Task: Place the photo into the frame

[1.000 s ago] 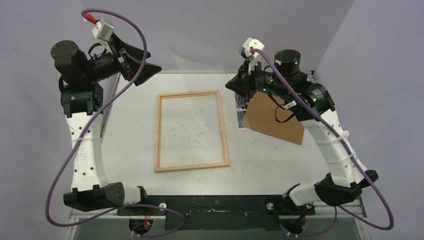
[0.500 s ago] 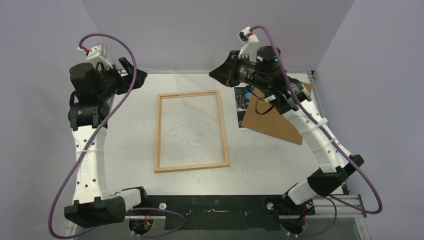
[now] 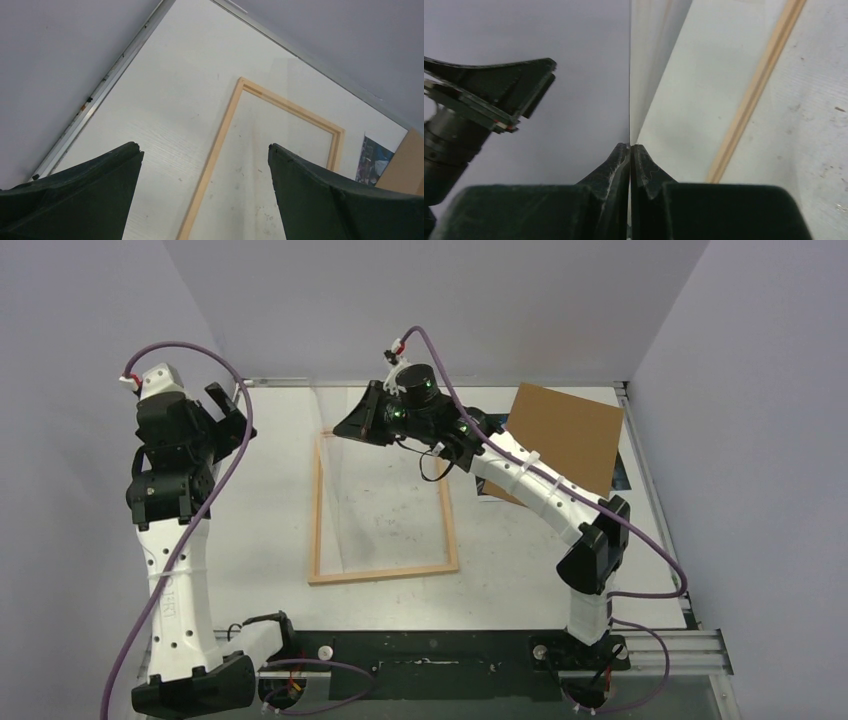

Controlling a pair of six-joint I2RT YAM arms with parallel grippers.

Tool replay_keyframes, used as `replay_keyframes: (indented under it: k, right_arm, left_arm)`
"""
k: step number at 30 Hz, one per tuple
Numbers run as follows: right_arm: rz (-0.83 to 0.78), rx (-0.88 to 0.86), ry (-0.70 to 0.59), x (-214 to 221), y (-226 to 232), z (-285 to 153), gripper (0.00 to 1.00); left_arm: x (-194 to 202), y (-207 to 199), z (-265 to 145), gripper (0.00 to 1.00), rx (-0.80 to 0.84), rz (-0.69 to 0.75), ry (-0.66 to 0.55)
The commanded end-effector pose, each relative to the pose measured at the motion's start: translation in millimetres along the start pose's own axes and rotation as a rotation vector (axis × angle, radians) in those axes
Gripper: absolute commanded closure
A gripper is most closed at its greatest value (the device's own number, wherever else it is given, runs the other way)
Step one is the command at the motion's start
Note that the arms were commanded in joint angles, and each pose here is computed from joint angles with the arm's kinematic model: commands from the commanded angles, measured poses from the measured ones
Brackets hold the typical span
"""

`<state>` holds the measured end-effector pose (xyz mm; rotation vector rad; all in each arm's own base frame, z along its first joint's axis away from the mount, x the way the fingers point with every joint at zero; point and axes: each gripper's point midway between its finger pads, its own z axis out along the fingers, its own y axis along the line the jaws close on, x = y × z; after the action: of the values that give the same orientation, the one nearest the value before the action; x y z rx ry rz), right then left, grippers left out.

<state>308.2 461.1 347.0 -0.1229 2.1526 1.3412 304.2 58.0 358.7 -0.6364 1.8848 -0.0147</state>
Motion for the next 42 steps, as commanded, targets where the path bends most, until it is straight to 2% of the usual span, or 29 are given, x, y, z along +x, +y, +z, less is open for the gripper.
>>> replay_keyframes:
  k: [1, 5, 9, 14, 18, 23, 27, 30, 37, 42]
  right_arm:
    - [0.101, -0.258, -0.151, -52, 87, -33, 1.0]
    - [0.178, -0.285, -0.149, -57, 95, -31, 1.0]
    - [0.268, -0.205, -0.136, -54, 67, -19, 1.0]
    - [0.33, -0.073, -0.049, -29, -4, 14, 1.0]
    - [0.372, 0.123, 0.028, 4, -89, 34, 1.0]
    - [0.349, 0.289, 0.09, 10, -183, 33, 1.0]
    - [0.325, 0.334, 0.204, 25, -226, 27, 1.0]
    - [0.313, 0.351, 0.304, 43, -252, 22, 1.0]
    - [0.196, 0.348, 0.384, 51, -275, 16, 1.0]
    - [0.145, 0.339, 0.447, 53, -286, 12, 1.0]
  left_arm:
    - [-3, 13, -2, 0.03, -0.063, 0.01, -0.017]
    - [-4, 19, 1, 0.03, -0.099, 0.005, -0.02]
    - [-6, 22, 3, 0.03, -0.124, 0.011, -0.023]
    - [-2, 21, 8, 0.03, -0.122, 0.021, -0.009]
    - [8, 20, 15, 0.03, -0.117, 0.023, 0.021]
    - [25, 16, 27, 0.03, -0.088, 0.022, 0.072]
    - [44, 13, 40, 0.03, -0.066, 0.018, 0.14]
    - [60, 9, 50, 0.03, -0.026, 0.009, 0.192]
    - [98, 4, 72, 0.03, 0.082, -0.053, 0.328]
    - [133, -18, 84, 0.03, 0.281, -0.07, 0.442]
